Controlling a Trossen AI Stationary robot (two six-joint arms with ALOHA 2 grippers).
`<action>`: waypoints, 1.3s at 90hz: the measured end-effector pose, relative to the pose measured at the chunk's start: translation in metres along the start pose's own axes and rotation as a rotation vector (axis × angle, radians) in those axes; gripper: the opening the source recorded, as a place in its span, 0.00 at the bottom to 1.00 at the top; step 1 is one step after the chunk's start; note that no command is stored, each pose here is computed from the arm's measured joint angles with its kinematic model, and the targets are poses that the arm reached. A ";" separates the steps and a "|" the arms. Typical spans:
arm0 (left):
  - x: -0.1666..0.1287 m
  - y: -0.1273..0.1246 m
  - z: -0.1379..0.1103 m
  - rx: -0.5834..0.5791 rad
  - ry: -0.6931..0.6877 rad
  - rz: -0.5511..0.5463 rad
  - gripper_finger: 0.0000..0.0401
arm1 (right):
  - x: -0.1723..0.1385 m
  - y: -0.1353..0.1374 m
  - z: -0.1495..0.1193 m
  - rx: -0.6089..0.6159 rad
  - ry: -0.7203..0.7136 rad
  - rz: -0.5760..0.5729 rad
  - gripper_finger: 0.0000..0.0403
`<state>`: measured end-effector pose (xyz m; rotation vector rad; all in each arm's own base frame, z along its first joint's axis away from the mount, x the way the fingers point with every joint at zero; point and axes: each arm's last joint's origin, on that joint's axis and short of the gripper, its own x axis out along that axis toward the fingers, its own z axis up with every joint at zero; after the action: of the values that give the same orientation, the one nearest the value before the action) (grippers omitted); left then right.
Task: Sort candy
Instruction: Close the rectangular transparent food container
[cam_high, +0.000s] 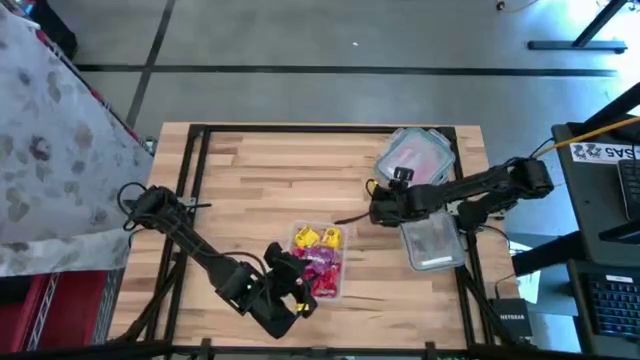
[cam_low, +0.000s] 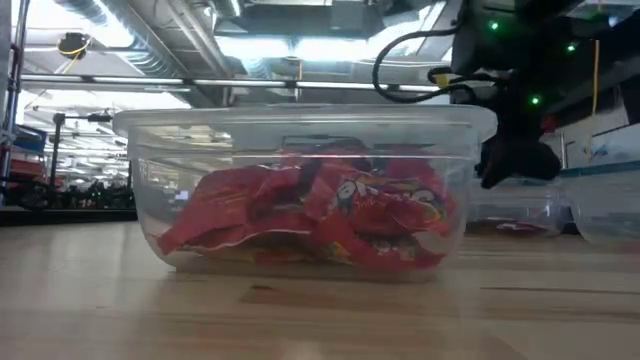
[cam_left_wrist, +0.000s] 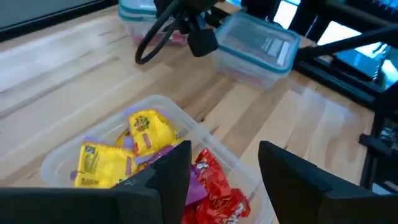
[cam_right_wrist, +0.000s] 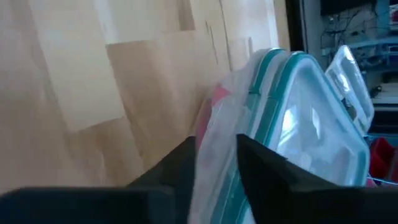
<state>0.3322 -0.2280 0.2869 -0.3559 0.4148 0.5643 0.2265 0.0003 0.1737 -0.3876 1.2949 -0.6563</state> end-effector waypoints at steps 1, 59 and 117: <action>0.000 0.000 0.000 0.001 0.000 0.001 0.42 | 0.000 0.000 0.000 0.000 0.000 0.000 0.16; 0.000 0.000 -0.001 0.005 0.001 0.004 0.42 | -0.052 0.008 0.017 -0.245 -0.073 0.120 0.04; 0.000 0.001 -0.001 0.021 0.002 0.005 0.42 | -0.003 0.012 0.006 -0.199 0.083 -0.079 0.84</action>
<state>0.3319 -0.2277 0.2859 -0.3351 0.4234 0.5643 0.2349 0.0109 0.1698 -0.5813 1.4347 -0.6165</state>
